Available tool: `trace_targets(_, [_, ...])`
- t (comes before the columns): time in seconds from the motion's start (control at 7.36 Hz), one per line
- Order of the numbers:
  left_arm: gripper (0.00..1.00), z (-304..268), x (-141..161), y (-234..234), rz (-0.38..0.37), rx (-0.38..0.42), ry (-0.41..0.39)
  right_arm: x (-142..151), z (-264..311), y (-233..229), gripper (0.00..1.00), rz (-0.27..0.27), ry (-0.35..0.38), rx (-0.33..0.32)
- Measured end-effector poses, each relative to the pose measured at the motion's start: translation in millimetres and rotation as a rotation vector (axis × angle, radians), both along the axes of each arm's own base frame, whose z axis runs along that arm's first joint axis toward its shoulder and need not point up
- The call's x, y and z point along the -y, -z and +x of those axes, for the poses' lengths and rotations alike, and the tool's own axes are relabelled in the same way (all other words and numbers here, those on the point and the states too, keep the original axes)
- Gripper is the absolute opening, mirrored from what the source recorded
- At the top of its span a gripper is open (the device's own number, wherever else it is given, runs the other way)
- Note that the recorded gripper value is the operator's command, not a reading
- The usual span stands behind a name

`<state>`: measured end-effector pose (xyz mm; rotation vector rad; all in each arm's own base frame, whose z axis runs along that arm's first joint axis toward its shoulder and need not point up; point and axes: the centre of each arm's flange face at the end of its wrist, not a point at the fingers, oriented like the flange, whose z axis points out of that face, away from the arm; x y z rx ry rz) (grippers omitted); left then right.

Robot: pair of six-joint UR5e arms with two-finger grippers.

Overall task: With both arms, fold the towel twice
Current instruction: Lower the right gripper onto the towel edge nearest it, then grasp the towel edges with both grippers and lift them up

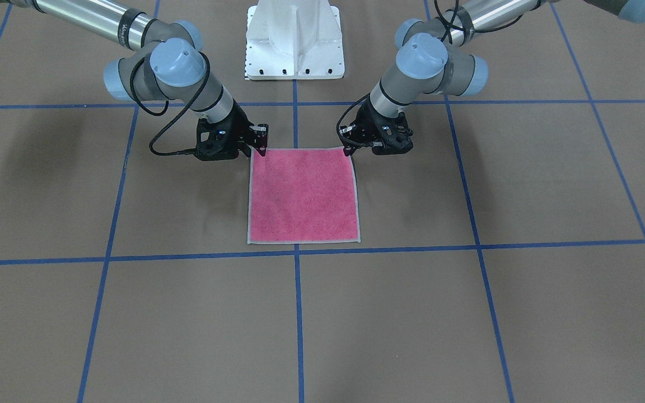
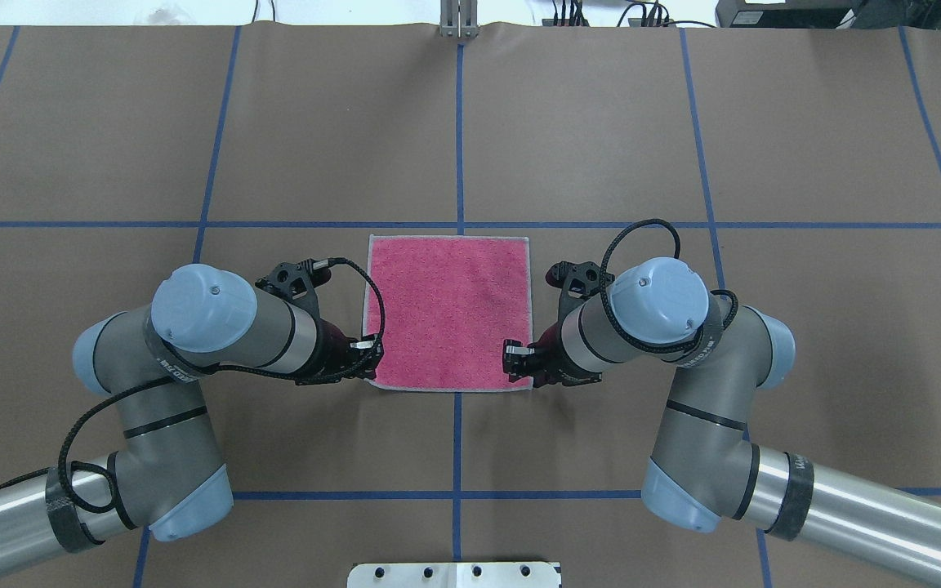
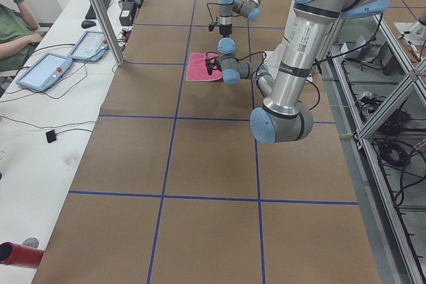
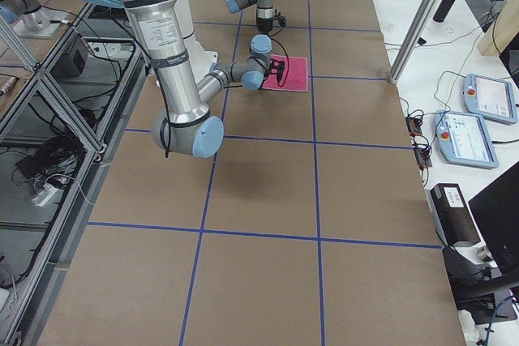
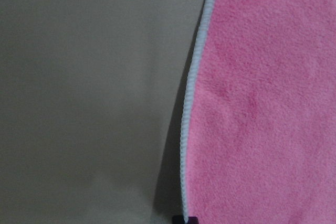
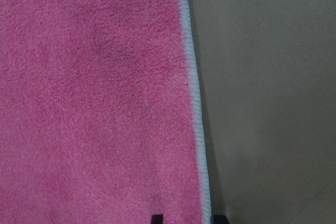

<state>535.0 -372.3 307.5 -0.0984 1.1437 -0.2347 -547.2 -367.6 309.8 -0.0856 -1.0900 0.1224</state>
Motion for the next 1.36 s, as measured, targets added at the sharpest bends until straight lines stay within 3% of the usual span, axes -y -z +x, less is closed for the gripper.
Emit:
trace_targets(0.68, [0.00, 1.9, 3.1, 22.5, 0.009, -0.031, 0.005, 4.3, 13.6, 16.5, 0.00, -0.098, -0.067, 0.037])
trace_targets(0.95, [0.00, -8.1, 19.3, 35.1, 0.017, -0.049, 0.034, 19.1, 32.1, 28.7, 0.00, -0.106, -0.107, 0.068])
trace_targets(1.36, [0.00, -31.7, 55.3, 40.0, 0.023, -0.056, 0.099, 60.3, 35.6, 33.3, 0.00, -0.113, -0.171, 0.064])
